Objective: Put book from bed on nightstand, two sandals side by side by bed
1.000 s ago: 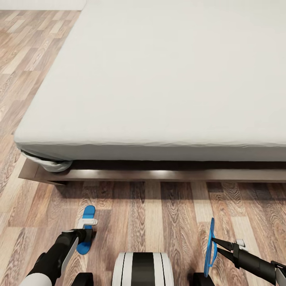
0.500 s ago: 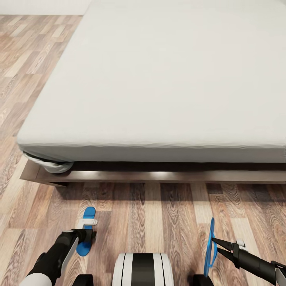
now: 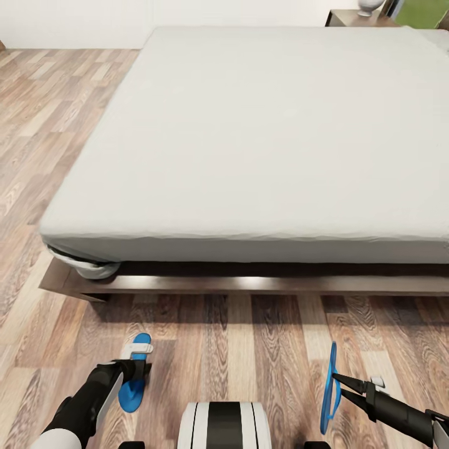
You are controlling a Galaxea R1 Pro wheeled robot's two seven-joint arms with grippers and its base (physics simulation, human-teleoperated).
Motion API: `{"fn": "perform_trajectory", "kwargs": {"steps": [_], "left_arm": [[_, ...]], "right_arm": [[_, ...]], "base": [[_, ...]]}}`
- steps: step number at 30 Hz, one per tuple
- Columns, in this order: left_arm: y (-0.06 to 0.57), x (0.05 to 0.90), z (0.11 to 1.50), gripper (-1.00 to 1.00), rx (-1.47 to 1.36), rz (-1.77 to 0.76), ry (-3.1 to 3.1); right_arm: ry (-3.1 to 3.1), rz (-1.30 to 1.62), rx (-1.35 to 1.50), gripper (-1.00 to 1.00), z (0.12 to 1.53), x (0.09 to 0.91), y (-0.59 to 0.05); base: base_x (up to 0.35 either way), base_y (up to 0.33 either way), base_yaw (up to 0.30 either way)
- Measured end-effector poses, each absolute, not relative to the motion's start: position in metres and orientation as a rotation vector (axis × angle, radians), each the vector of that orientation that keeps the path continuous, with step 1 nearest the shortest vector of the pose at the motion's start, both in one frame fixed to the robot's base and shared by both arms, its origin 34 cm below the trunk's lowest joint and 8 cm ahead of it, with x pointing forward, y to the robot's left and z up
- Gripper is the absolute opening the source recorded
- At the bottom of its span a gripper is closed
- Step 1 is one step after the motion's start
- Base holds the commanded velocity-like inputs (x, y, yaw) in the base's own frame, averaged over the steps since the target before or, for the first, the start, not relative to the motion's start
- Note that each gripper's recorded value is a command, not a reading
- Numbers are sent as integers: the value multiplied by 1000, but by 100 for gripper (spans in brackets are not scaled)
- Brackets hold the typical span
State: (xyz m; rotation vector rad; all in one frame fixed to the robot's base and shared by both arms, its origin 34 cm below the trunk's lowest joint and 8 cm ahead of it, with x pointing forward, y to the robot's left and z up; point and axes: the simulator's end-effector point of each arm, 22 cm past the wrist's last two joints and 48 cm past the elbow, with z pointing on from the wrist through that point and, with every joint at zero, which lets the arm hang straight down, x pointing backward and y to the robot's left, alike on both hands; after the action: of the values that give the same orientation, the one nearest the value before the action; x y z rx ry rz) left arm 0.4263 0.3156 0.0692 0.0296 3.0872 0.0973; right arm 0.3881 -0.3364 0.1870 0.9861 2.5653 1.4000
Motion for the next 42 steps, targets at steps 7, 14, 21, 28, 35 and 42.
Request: {"fn": "perform_trajectory", "kwargs": {"steps": [7, 14, 21, 28, 35, 42], "left_arm": [[315, 430, 72, 100, 28, 94, 3078], [292, 436, 77, 100, -20, -186, 3059], [309, 455, 113, 100, -134, -625, 2935], [318, 444, 137, 100, -390, -891, 2775], [314, 392, 117, 100, -354, -862, 2731], [312, 394, 117, 100, -357, -863, 2718]], "right_arm": [[2562, 1401, 977, -100, 189, 390, -336], [2564, 1399, 978, -100, 189, 390, -336], [2573, 1396, 974, -100, 188, 388, -336], [2594, 1377, 968, -100, 185, 385, -336], [2918, 796, 836, -100, 136, 378, -396], [2984, 560, 770, -100, 128, 382, -426]], "base": [[0, 0, 0], [0, 0, 0], [0, 0, 0], [0, 0, 0], [0, 0, 0], [0, 0, 0]]}}
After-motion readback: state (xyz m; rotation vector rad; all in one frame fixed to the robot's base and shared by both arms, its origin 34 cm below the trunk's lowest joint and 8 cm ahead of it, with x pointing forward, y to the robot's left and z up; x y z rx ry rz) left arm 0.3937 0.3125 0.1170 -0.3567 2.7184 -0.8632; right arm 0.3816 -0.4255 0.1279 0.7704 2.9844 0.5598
